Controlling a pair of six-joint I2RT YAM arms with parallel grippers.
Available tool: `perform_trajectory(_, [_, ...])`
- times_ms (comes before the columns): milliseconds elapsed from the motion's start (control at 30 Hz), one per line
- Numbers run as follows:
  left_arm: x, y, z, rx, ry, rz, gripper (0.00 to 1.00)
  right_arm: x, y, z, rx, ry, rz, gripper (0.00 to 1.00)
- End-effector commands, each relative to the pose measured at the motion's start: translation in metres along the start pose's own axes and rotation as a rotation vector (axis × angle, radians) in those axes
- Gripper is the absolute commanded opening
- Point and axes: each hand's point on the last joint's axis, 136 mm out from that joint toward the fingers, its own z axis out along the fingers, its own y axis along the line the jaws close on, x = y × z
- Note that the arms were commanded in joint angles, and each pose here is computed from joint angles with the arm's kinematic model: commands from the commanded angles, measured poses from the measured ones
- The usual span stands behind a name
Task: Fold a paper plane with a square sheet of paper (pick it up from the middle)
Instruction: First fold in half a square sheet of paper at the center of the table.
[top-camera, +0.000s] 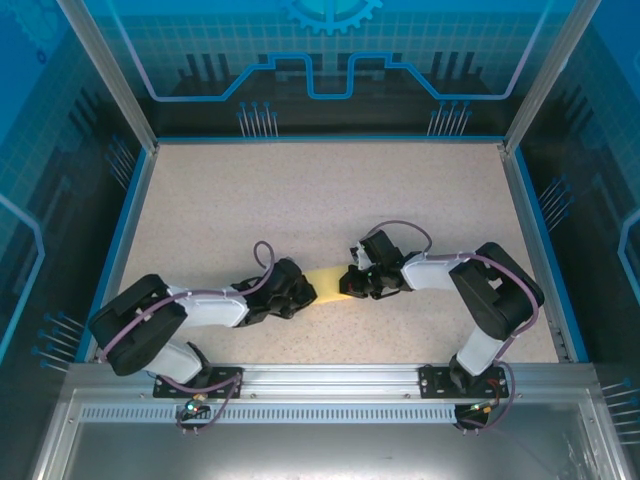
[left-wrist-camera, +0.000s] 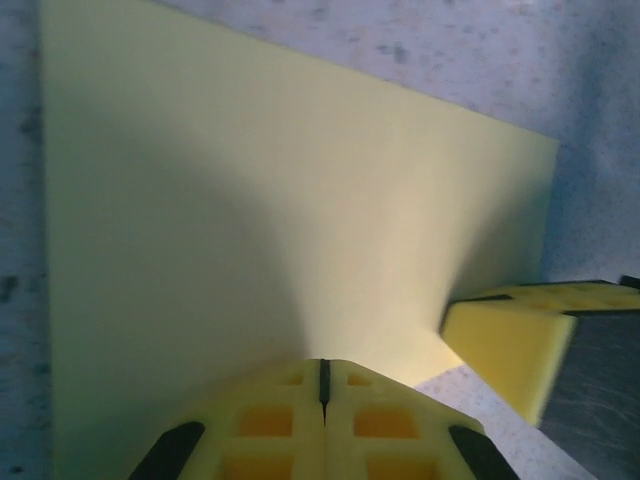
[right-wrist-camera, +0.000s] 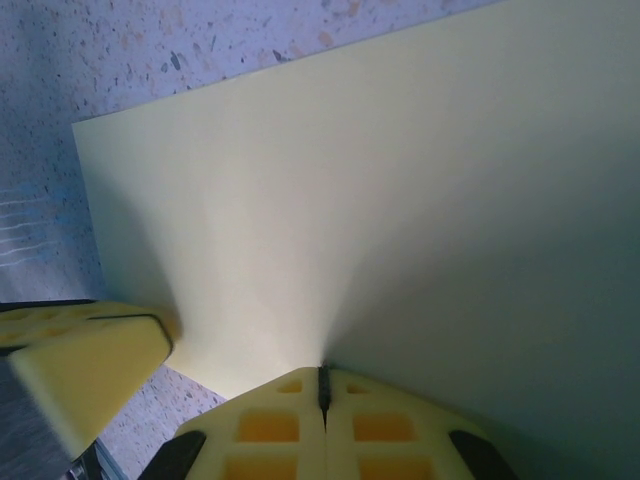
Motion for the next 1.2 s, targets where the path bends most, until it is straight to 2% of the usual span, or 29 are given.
perform_trajectory(0, [0.002,0.02,0.004,-0.024,-0.033,-0.075,0.0,0.031,-0.058,0.012,0.193,0.083,0.085,0.0])
perform_trajectory(433, [0.001,0.077,-0.012,-0.181,-0.13,-0.106,0.0,0.034,-0.077,0.01,0.265,0.086,0.109,0.0])
perform_trajectory(800, [-0.011,0.101,-0.046,-0.264,-0.223,-0.091,0.0,0.029,-0.08,0.005,0.266,0.076,0.101,0.0])
perform_trajectory(900, [-0.012,0.093,-0.049,-0.25,-0.217,-0.058,0.0,0.024,-0.072,0.006,0.234,0.075,0.081,0.0])
perform_trajectory(1067, [-0.03,0.053,-0.068,-0.249,-0.197,0.07,0.0,0.003,-0.031,-0.01,0.173,0.03,-0.051,0.0])
perform_trajectory(1167, [-0.047,0.037,-0.082,-0.229,-0.188,0.094,0.07,-0.011,0.003,-0.027,0.152,-0.02,-0.166,0.06])
